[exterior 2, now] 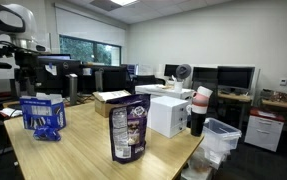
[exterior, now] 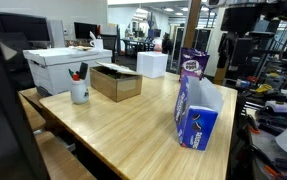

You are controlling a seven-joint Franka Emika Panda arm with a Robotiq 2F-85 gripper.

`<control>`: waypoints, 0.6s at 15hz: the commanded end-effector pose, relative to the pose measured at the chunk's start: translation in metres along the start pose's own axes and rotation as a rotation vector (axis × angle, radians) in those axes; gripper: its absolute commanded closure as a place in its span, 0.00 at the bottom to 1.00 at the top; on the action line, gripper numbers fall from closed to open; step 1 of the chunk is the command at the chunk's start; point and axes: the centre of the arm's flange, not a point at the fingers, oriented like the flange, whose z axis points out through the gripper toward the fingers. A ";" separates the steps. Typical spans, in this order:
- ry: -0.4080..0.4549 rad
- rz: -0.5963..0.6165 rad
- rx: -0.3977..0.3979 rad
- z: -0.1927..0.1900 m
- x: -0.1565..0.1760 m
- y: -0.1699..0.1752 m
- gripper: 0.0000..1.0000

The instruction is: Remove the blue packet from the blue box and place it on the counter

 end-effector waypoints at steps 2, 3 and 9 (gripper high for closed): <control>0.114 -0.083 0.058 -0.016 -0.005 -0.015 0.00; 0.139 -0.099 0.063 -0.019 -0.006 -0.018 0.00; 0.123 -0.074 0.055 -0.023 -0.001 -0.025 0.00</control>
